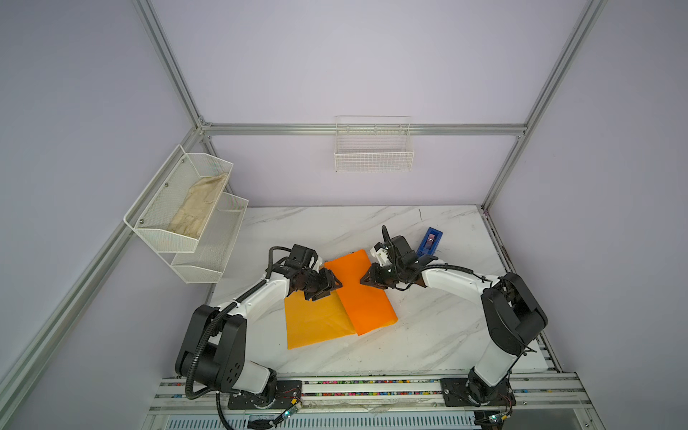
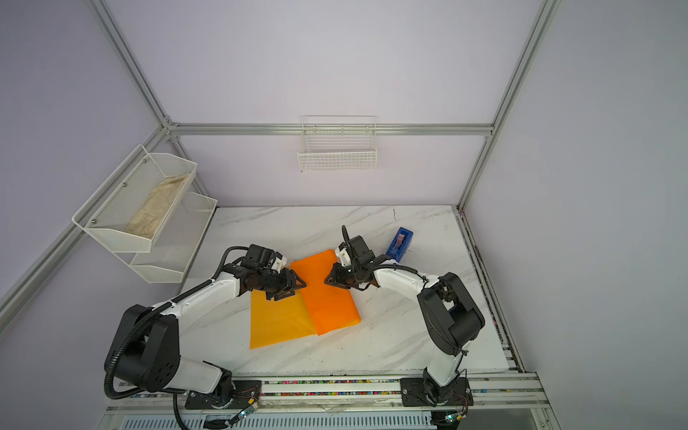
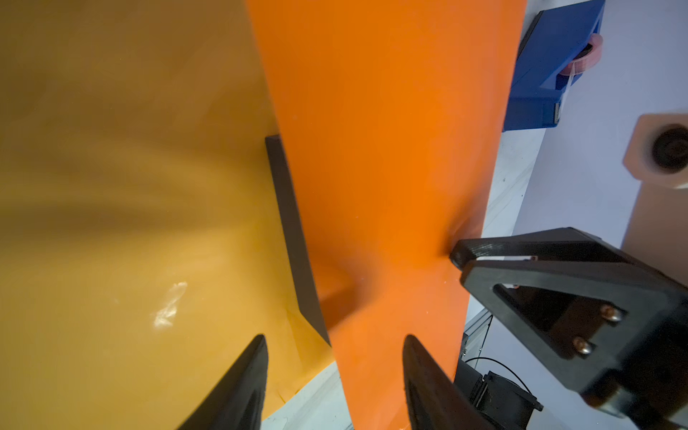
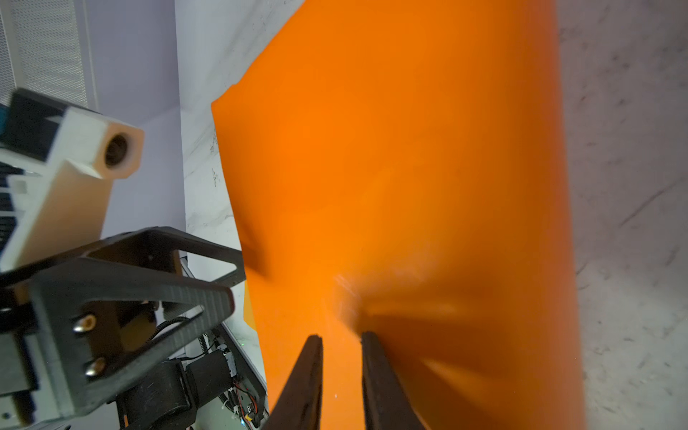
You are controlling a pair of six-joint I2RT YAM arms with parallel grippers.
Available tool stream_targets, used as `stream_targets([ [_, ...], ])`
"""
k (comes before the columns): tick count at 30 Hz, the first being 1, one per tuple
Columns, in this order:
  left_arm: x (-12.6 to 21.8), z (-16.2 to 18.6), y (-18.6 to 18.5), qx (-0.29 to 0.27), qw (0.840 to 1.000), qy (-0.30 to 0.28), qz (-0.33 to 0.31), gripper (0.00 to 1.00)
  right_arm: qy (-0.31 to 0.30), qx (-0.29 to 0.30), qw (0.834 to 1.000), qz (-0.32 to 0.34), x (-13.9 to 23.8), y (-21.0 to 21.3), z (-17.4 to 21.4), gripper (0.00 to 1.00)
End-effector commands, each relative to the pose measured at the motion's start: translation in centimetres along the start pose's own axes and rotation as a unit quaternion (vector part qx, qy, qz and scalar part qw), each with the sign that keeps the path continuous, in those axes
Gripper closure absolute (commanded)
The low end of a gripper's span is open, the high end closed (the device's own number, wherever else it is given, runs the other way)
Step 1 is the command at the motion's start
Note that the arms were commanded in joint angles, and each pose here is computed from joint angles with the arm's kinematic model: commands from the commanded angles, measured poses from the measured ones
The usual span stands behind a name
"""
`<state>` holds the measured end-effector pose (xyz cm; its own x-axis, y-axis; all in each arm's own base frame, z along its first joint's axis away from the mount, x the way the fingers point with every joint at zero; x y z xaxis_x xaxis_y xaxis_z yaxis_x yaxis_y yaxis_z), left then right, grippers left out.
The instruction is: Wrap the gift box in paper
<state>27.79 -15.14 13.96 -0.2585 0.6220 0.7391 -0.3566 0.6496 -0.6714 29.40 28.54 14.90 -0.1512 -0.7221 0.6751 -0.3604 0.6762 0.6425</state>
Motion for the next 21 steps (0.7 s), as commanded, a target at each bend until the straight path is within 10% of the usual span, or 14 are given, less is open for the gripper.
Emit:
stream_targets([
  [1, 0.6, 0.7, -2.1, -0.011, 0.994, -0.007, 0.108, 0.46, 0.022, -0.01, 1.0, 0.019, -1.0, -0.8, 1.1, 0.76],
  [21, -0.5, 1.6, -1.0, -0.008, 0.996, -0.009, 0.091, 1.0, 0.018, -0.006, 1.0, 0.019, -0.4, -0.2, 0.6, 0.77],
])
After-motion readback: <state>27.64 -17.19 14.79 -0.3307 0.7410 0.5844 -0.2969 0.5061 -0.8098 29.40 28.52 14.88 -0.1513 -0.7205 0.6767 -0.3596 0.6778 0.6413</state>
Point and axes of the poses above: each gripper's point midway between its finger pads, its own x axis back along the fingers, its own y axis along the line the jaws close on, z = x × y, the point moved 6 cm from there along x, back along the fingers, and after that the axes turned 11 degrees about x, right-handed, at the moved point
